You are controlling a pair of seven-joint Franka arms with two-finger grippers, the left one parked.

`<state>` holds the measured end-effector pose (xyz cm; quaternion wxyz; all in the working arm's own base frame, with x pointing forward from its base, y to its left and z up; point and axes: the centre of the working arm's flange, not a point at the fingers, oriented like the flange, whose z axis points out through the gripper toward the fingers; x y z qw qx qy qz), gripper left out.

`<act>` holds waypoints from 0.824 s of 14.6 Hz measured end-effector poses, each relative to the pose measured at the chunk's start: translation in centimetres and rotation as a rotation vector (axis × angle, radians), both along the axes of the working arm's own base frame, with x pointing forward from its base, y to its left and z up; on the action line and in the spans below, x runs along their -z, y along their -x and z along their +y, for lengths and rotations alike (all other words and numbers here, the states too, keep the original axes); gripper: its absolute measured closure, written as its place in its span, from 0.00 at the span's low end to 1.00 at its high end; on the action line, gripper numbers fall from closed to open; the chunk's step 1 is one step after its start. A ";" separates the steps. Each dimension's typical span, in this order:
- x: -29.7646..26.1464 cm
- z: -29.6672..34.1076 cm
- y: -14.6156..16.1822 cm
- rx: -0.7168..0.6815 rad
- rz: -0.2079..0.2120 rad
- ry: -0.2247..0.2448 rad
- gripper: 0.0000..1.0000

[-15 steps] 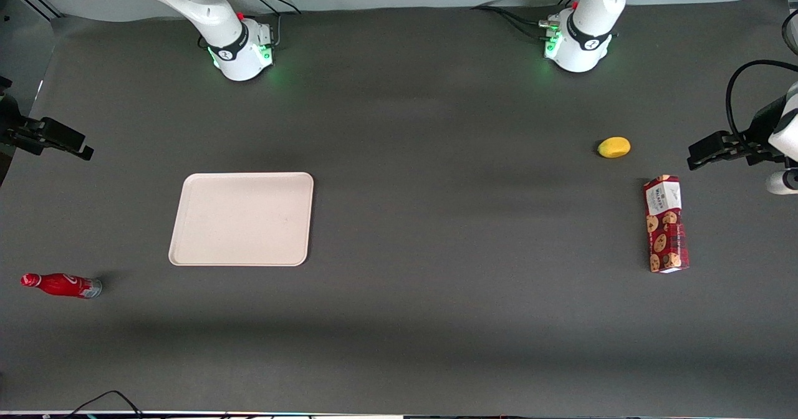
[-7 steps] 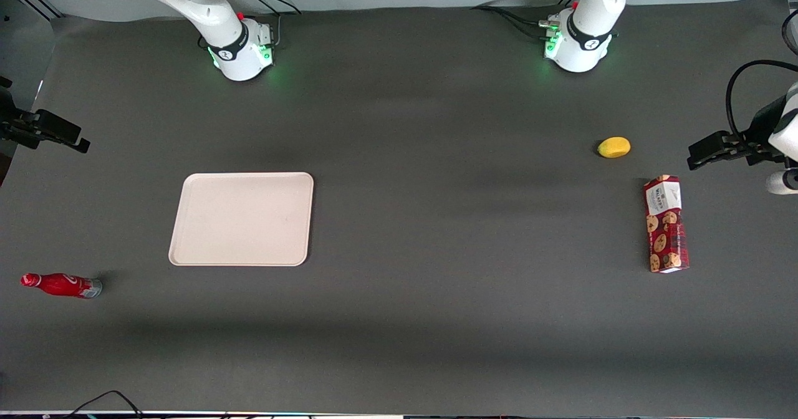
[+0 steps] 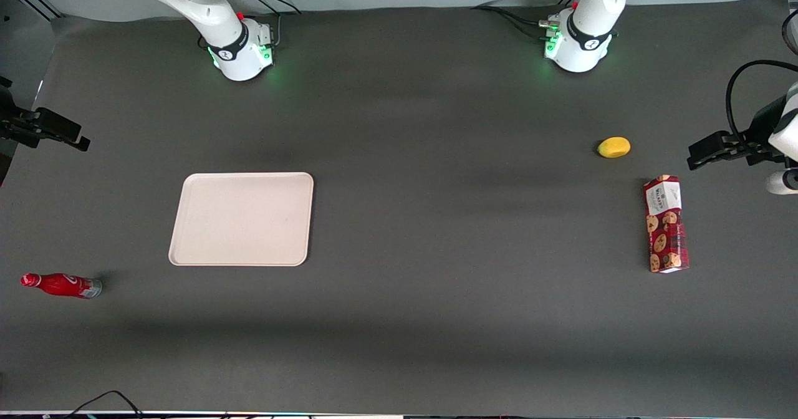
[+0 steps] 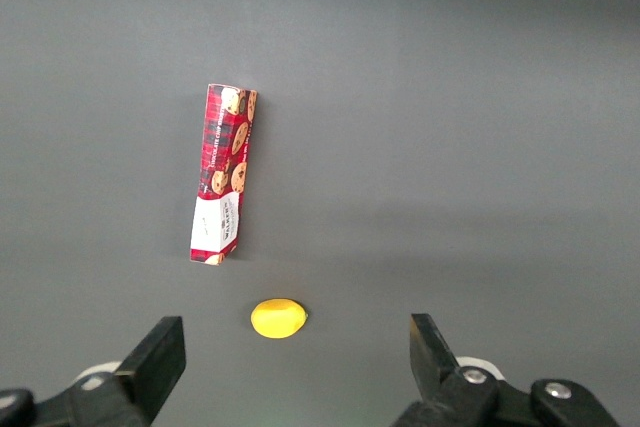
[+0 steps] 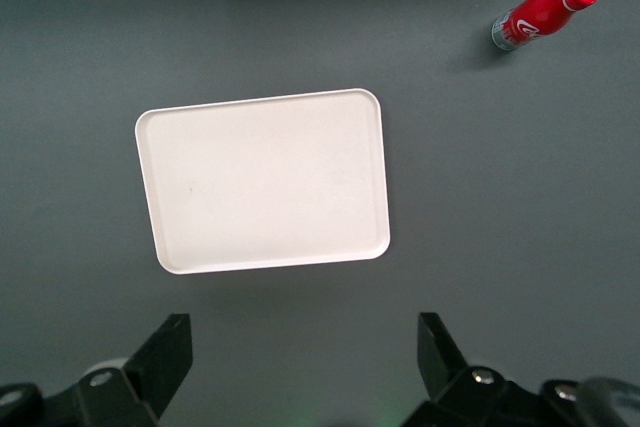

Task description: Place coke bottle on tray

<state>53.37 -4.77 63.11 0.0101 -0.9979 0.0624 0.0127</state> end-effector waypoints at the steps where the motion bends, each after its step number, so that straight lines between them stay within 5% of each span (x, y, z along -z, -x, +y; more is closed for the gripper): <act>1: -0.1 -0.1 0.1 0.001 -0.001 0.001 0.00; 8: 0.6 -12.2 1.2 0.116 -0.014 0.075 0.00; 12: 5.1 -18.1 -1.8 0.144 -0.032 0.130 0.00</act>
